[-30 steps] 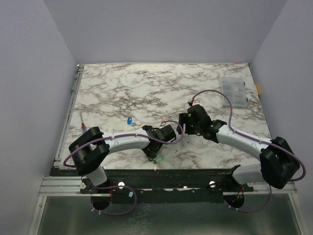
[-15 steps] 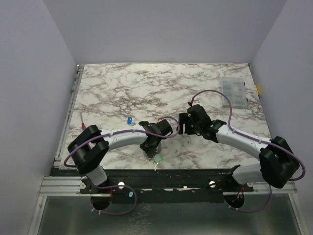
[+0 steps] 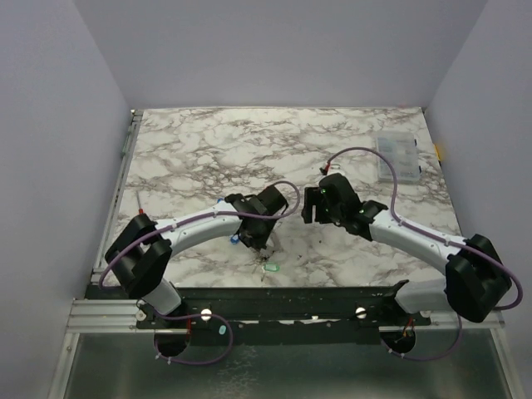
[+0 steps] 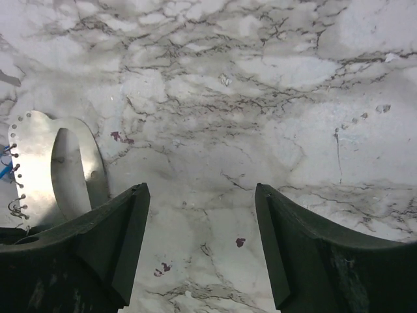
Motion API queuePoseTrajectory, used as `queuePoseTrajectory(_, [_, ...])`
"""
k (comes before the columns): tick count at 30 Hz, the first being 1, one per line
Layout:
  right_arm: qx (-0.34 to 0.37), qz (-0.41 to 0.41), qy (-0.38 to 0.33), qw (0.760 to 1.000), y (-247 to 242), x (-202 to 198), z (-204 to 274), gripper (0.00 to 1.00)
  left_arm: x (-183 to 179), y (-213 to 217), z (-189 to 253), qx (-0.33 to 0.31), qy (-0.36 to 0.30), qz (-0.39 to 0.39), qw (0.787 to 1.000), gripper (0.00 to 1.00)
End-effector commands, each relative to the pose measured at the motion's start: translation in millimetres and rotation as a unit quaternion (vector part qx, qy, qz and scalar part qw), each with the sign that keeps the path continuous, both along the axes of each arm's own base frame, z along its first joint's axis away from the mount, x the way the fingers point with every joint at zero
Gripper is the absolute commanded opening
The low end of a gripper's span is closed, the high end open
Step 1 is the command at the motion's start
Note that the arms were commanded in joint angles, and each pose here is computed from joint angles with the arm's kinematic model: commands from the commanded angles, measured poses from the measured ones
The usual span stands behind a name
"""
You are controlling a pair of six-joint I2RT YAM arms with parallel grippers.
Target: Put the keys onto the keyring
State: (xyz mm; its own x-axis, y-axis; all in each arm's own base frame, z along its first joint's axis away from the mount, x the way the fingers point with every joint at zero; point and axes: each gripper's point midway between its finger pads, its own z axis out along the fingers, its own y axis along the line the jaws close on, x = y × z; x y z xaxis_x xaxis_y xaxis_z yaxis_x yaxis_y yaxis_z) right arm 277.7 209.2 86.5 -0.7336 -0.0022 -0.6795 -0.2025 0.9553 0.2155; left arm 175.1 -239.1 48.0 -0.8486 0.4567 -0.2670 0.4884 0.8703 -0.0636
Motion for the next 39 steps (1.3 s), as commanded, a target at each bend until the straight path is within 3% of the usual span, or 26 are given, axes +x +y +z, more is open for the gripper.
queuePoseTrajectory(1, [-0.005,-0.018,-0.054,0.998,-6.6,16.6,36.3,0.75,16.9,-17.5,35.9,-0.09,-0.011,0.013,0.996,0.0])
queuePoseTrajectory(8, [0.021,-0.024,-0.09,0.995,-3.4,23.3,65.9,0.75,28.6,-37.3,71.0,-0.182,-0.037,0.016,0.983,0.0])
queuePoseTrajectory(13, [0.052,-0.004,-0.115,0.992,3.5,21.0,82.9,0.74,44.6,-36.6,87.2,-0.237,-0.051,0.069,0.968,0.0])
queuePoseTrajectory(19, [0.119,0.076,-0.146,0.979,26.2,2.9,103.2,0.74,73.9,-46.2,127.3,-0.331,-0.112,0.129,0.928,0.0])
queuePoseTrajectory(23, [0.168,0.16,-0.171,0.958,48.0,-15.4,116.5,0.74,87.5,-46.5,140.0,-0.346,-0.144,0.147,0.915,0.0])
queuePoseTrajectory(27, [0.192,0.24,-0.143,0.941,69.1,-34.7,112.5,0.75,96.3,-42.5,140.8,-0.361,-0.162,0.175,0.902,0.0])
queuePoseTrajectory(34, [0.204,0.19,-0.111,0.954,70.2,-24.6,99.7,0.76,97.7,-51.6,141.4,-0.479,-0.139,0.221,0.838,0.0])
queuePoseTrajectory(37, [0.196,0.17,-0.092,0.961,66.9,-21.9,86.7,0.75,97.7,-50.4,141.5,-0.482,-0.146,0.217,0.836,0.0])
queuePoseTrajectory(39, [0.181,0.149,-0.079,0.969,60.7,-19.8,76.1,0.74,96.5,-48.2,139.2,-0.462,-0.154,0.2,0.85,0.0])
